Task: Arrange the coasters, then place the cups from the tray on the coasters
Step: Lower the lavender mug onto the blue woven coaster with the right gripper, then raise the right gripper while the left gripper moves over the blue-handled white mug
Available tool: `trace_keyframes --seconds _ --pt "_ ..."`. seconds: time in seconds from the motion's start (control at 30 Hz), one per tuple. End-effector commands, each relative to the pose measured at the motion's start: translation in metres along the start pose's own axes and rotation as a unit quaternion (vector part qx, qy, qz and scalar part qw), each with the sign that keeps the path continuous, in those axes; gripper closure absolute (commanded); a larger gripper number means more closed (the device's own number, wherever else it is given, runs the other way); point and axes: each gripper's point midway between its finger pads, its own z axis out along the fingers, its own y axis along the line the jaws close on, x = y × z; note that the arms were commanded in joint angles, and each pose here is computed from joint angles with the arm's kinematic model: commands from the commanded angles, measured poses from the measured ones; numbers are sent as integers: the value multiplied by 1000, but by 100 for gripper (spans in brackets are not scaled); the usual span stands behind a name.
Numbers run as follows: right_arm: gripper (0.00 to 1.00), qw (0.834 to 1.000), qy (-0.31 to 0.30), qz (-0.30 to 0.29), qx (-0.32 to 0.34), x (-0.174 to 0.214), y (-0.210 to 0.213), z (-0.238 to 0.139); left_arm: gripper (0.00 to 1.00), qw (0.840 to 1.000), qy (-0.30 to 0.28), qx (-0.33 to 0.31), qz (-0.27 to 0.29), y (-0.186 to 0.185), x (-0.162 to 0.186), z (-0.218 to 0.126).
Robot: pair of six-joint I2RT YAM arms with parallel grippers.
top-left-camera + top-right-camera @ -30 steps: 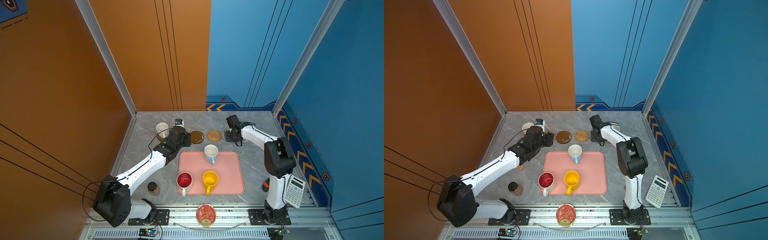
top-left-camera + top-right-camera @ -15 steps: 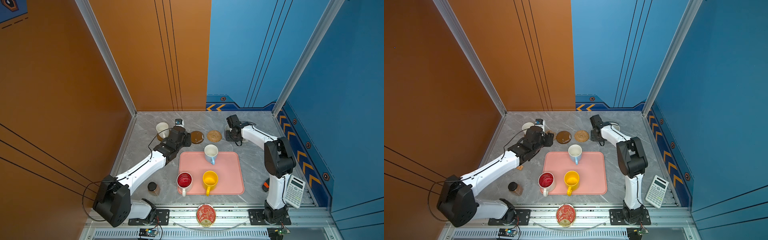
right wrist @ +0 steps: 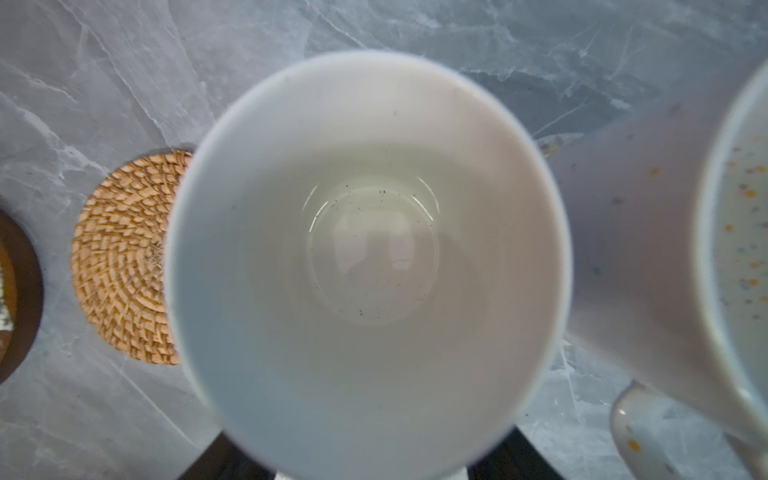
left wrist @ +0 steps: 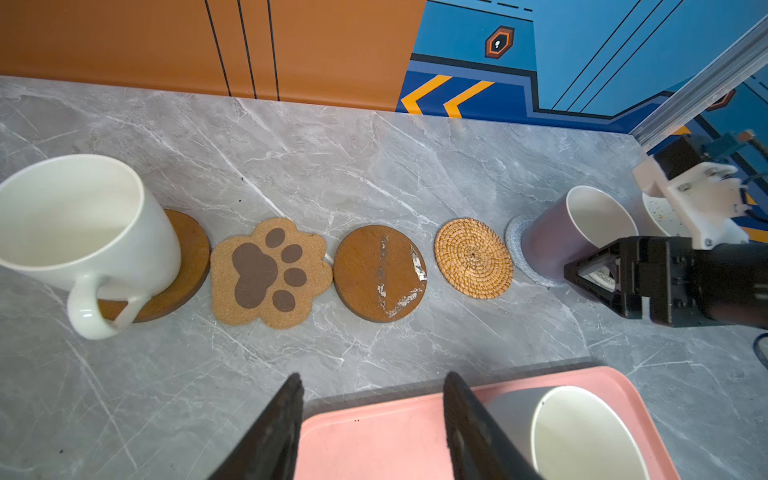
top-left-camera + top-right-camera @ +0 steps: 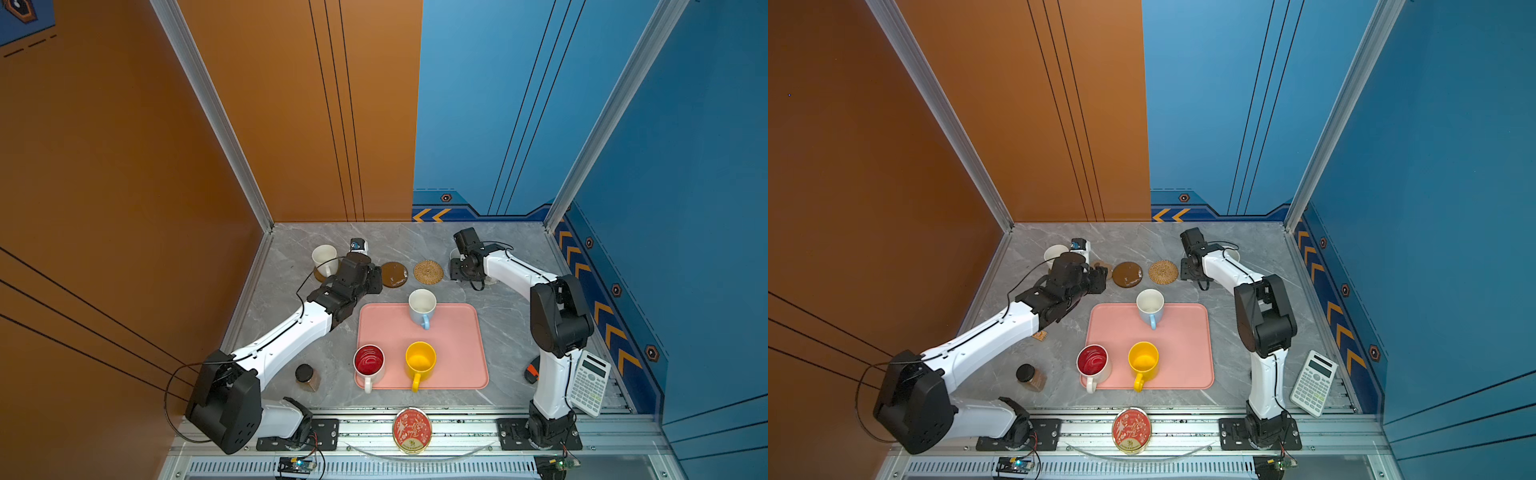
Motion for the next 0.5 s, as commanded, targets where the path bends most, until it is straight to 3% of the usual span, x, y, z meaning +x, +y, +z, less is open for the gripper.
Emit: trace_keyframes --seconds 0.0,0.27,0.47 --pt "33 999 -49 8 -13 -23 3 -40 44 1000 4 -2 6 5 2 -3" --pt "30 993 -112 14 -41 -44 16 -95 45 1000 3 2 4 4 2 -6" --pt "28 977 -185 57 -91 -53 32 -144 44 1000 6 9 4 -1 3 -6"
